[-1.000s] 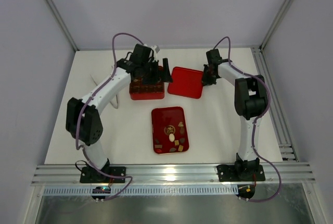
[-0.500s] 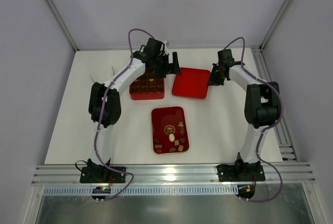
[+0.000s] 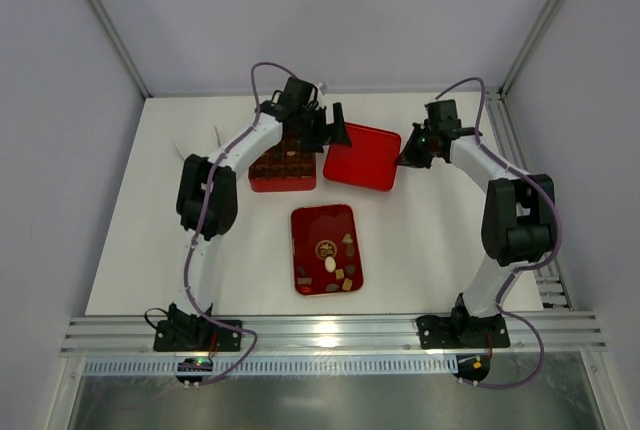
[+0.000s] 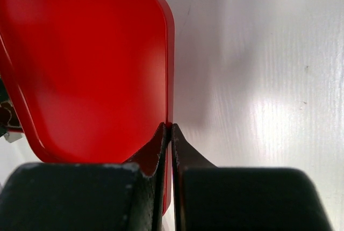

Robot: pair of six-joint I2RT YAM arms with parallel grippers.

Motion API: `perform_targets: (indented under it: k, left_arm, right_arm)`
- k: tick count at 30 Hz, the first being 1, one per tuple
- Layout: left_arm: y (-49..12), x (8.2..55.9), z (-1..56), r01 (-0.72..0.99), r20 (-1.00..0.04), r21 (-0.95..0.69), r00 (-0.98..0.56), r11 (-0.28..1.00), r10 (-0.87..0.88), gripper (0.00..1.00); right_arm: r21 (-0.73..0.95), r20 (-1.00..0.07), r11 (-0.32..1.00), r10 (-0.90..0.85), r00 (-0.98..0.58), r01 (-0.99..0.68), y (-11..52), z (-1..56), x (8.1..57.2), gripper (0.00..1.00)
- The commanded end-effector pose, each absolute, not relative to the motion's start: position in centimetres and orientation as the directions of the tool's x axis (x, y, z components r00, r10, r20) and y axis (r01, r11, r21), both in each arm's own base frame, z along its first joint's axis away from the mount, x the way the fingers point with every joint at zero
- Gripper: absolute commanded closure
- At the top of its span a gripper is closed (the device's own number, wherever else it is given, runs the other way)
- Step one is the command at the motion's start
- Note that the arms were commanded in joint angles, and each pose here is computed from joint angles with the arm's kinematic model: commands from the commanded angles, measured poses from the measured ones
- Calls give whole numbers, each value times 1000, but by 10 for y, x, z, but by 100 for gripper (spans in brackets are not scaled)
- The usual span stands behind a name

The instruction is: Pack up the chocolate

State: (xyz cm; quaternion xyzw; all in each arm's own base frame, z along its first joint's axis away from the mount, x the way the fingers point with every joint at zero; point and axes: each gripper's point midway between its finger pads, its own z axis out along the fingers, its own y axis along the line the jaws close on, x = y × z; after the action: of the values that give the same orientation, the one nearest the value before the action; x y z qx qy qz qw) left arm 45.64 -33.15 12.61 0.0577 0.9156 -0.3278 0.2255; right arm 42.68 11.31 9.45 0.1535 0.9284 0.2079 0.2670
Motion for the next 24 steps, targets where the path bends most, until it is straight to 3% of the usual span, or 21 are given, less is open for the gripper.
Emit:
perform_targets:
  k: [1, 6, 12, 18, 19, 21, 22, 24]
  left_arm:
    - [-342, 461, 144, 287, -465, -641, -883, 712, -62, 5]
    - [-340, 456, 155, 280, -458, -677, -884, 681, -92, 12]
    - [-338, 449, 174, 269, -435, -724, -892, 635, -119, 46]
    - [-335, 433, 191, 264, -419, -751, -899, 605, -127, 93]
    - [-334, 431, 192, 261, -414, -755, -901, 602, -129, 100]
    - [-334, 427, 199, 254, -406, -765, -903, 592, -137, 100]
    - [-332, 425, 203, 254, -410, -765, -901, 592, -143, 100]
    - [-327, 425, 206, 221, -391, -771, -904, 597, -170, 100]
  right_arm:
    - [559, -492, 825, 412, -767, 85, 129, 141, 434, 96]
    - [604, -488, 796, 414, -768, 45, 139, 156, 430, 96]
    - [600, -496, 799, 391, -775, 19, 152, 157, 424, 96]
    - [577, -521, 816, 361, -774, -8, 159, 155, 421, 94]
    - [573, -526, 820, 355, -773, -14, 162, 155, 420, 84]
    - [557, -544, 830, 338, -768, -29, 162, 156, 420, 71]
    - [532, -562, 846, 326, -760, -31, 162, 155, 420, 54]
    - [477, -606, 878, 299, -737, -35, 157, 160, 417, 40]
